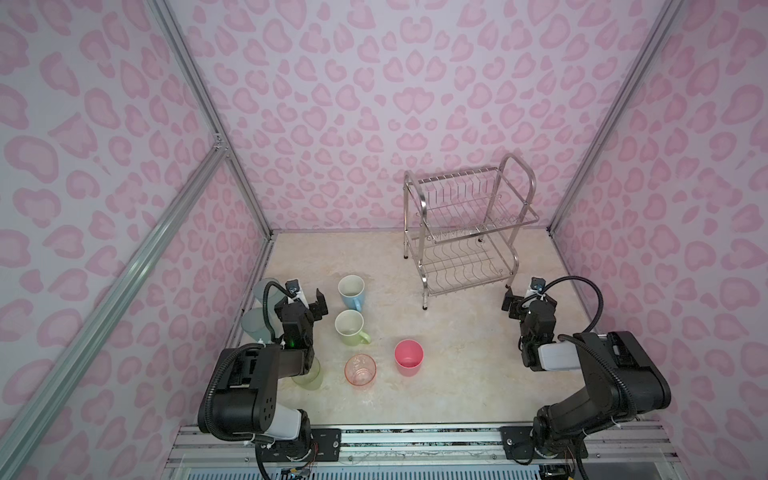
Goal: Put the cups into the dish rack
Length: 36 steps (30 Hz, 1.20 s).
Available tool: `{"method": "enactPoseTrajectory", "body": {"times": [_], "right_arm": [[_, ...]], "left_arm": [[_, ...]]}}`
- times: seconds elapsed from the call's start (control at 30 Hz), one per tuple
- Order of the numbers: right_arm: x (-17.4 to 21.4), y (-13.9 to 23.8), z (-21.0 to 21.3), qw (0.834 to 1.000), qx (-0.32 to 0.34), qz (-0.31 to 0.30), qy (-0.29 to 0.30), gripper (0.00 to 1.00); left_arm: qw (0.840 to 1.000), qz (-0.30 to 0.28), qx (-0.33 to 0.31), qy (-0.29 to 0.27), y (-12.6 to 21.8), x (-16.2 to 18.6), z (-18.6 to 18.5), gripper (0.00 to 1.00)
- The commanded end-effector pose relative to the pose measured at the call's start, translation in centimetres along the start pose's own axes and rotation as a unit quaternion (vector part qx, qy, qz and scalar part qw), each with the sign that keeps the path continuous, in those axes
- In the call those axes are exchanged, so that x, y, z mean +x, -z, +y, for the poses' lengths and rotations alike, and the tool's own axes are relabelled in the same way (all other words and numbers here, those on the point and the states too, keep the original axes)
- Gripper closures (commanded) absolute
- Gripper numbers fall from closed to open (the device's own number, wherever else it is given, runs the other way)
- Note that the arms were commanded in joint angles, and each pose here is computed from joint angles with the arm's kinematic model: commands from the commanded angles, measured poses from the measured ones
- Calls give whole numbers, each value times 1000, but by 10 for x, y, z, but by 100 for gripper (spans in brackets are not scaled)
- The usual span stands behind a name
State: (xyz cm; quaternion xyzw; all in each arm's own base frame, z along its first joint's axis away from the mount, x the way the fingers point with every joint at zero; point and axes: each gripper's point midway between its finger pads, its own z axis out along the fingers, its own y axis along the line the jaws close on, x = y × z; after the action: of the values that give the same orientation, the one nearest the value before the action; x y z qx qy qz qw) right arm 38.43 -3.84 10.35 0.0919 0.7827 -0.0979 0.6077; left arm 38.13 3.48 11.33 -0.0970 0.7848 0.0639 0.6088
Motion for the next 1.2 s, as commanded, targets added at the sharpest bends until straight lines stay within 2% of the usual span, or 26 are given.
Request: {"method": "enactPoseTrajectory", "body": {"times": [0.0,1.17], "right_arm": [[-1,1,-2,1000,4,-4,-2,1],[0,0,0,1000,2,-2,1,1]], "left_arm": [[1000,-14,1,1,0,-7,0,3],[1000,-12,1,1,0,-6,0,3]]}}
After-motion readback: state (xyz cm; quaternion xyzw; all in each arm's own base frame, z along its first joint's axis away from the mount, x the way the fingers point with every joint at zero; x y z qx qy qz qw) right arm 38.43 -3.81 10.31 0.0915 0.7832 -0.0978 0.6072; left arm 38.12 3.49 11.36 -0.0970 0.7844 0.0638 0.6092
